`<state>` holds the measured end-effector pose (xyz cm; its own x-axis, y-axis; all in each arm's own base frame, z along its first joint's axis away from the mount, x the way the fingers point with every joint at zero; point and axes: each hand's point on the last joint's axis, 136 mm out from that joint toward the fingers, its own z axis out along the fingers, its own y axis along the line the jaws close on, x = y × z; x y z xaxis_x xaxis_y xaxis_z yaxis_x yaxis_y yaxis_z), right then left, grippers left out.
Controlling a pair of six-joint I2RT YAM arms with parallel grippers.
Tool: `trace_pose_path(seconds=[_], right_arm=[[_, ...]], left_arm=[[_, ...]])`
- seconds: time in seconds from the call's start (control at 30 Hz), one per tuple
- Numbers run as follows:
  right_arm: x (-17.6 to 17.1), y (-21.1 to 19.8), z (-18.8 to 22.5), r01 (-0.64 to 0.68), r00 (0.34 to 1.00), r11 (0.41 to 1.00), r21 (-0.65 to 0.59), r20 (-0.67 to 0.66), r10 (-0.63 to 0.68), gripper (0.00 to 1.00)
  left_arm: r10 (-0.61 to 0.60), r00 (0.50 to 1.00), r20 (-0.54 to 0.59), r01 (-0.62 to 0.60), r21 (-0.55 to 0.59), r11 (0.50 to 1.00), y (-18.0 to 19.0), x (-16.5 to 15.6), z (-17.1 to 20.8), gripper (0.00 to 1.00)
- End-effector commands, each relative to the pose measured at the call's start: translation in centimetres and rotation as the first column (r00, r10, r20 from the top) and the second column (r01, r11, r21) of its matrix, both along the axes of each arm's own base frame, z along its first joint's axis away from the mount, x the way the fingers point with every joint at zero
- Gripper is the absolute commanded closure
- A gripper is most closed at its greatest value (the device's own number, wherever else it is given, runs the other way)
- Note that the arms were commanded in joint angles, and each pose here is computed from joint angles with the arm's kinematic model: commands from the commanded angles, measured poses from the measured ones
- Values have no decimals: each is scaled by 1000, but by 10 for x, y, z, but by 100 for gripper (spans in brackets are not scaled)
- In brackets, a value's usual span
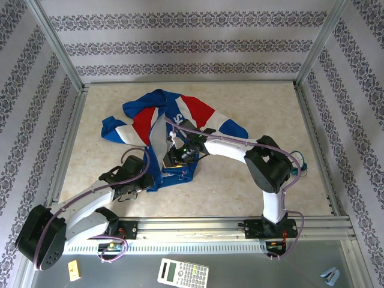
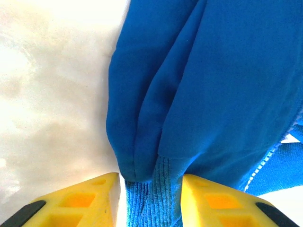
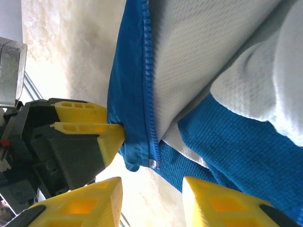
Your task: Zip up the jacket
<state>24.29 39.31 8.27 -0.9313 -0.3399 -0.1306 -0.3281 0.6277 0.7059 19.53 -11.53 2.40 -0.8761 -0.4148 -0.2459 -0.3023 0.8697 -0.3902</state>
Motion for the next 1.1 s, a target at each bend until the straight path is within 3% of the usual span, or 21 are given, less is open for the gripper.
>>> trace_pose_path(seconds=[0.0, 0.63, 0.9, 0.97, 1.07], right_arm=[[-3, 18, 5, -19, 1000, 998, 53, -20, 20, 62], [-17, 57, -26, -59, 994, 994, 91, -87, 66, 63], [-17, 57, -25, -54, 994, 994, 91, -87, 62, 75], [-16, 55, -24, -51, 995, 995, 84, -76, 57, 74], [-15, 50, -29, -43, 997, 997, 62, -62, 47, 62]], left_arm=[[21, 1000, -12, -22, -11, 1000, 4, -3, -5, 65], [14, 1000, 7, -14, -41, 999, 0, -1, -3, 66], [6, 1000, 7, -6, -41, 999, -1, -1, -3, 66], [5, 1000, 7, -5, -41, 999, -1, -1, -3, 66], [2, 1000, 6, -2, -40, 999, -1, -1, -4, 66]])
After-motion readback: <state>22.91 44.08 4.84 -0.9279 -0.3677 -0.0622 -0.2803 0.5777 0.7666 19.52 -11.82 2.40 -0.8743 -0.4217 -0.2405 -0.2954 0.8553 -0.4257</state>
